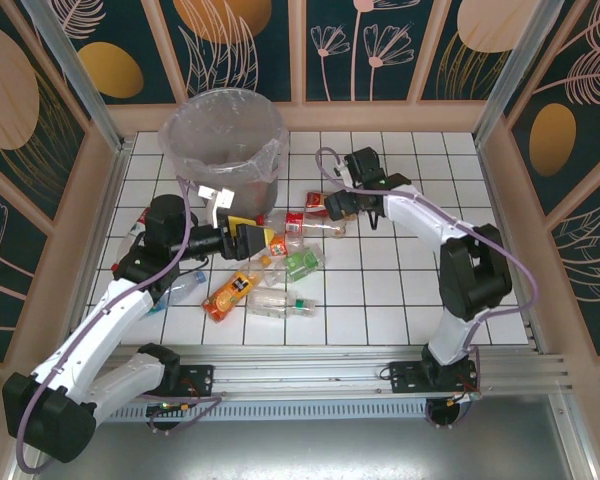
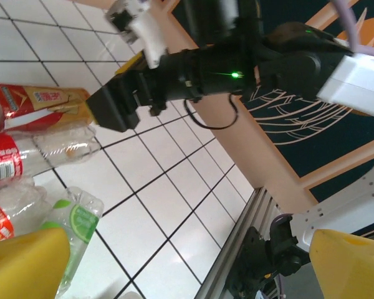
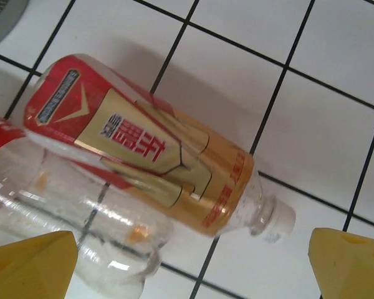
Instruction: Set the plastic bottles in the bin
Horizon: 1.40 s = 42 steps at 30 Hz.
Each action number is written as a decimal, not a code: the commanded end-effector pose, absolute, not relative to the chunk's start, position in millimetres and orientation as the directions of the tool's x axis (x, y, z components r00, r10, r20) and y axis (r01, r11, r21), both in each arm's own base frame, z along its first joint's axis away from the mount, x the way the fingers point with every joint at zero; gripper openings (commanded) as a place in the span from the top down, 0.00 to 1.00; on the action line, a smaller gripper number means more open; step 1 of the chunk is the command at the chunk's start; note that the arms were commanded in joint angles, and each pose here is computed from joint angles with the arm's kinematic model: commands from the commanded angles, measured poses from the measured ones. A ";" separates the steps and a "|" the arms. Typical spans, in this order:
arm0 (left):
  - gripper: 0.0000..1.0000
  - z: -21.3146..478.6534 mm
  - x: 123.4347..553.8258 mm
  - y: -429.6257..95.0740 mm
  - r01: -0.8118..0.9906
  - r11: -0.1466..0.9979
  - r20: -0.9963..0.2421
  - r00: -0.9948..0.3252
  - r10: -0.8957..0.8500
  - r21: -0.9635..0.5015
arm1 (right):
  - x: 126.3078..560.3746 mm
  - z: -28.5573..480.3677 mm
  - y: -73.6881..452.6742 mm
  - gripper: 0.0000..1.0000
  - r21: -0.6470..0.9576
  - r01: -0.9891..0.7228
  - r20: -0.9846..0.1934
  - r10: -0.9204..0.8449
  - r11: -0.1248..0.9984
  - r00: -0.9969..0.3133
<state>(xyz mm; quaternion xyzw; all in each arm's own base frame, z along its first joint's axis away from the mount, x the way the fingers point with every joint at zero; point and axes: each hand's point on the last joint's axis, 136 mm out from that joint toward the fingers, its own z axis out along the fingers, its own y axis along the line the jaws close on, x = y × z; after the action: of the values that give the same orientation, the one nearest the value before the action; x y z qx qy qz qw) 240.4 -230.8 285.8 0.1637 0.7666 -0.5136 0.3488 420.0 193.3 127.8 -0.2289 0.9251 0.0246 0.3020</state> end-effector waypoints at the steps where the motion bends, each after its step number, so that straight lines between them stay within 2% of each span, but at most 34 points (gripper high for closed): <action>1: 0.02 298.2 237.5 -236.8 0.645 0.377 -0.724 -0.680 -0.114 -0.665 | 429.1 120.9 191.0 0.02 -0.119 -0.485 -0.526 -0.469 0.866 -0.709; 10: 0.01 287.9 237.3 -246.5 0.630 0.373 -0.705 -0.701 -0.103 -0.681 | 443.7 89.3 209.1 0.01 -0.054 -0.553 -0.467 -0.511 0.831 -0.722; 19: 0.01 283.2 239.5 -256.7 0.623 0.370 -0.694 -0.714 -0.091 -0.689 | 466.0 77.4 205.7 0.01 -0.046 -0.516 -0.489 -0.470 0.855 -0.735; 25: 0.01 277.7 240.1 -261.9 0.616 0.373 -0.687 -0.722 -0.085 -0.694 | 470.2 65.6 199.9 0.09 0.010 -0.458 -0.469 -0.400 0.889 -0.787; 30: 0.02 273.5 241.2 -264.7 0.610 0.375 -0.681 -0.728 -0.083 -0.698 | 464.9 67.8 194.5 0.16 0.117 -0.387 -0.474 -0.291 0.915 -0.831; 34: 0.01 270.7 241.0 -267.2 0.609 0.373 -0.677 -0.732 -0.076 -0.701 | 450.9 78.1 198.9 0.12 0.183 -0.418 -0.511 -0.277 0.890 -0.814; 37: 0.01 269.4 241.0 -268.2 0.609 0.372 -0.676 -0.733 -0.073 -0.700 | 441.4 78.8 198.0 0.07 0.184 -0.438 -0.516 -0.293 0.880 -0.805; 42: 0.01 268.2 240.3 -270.1 0.610 0.370 -0.675 -0.734 -0.069 -0.701 | 431.2 74.2 191.4 0.05 0.158 -0.438 -0.508 -0.308 0.885 -0.805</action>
<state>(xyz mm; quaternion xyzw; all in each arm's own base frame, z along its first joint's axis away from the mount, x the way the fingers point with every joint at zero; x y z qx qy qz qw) 240.1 -267.7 267.7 0.1740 0.7692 -0.5288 0.3136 432.0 187.8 54.7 -0.1883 0.9496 0.1278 0.2156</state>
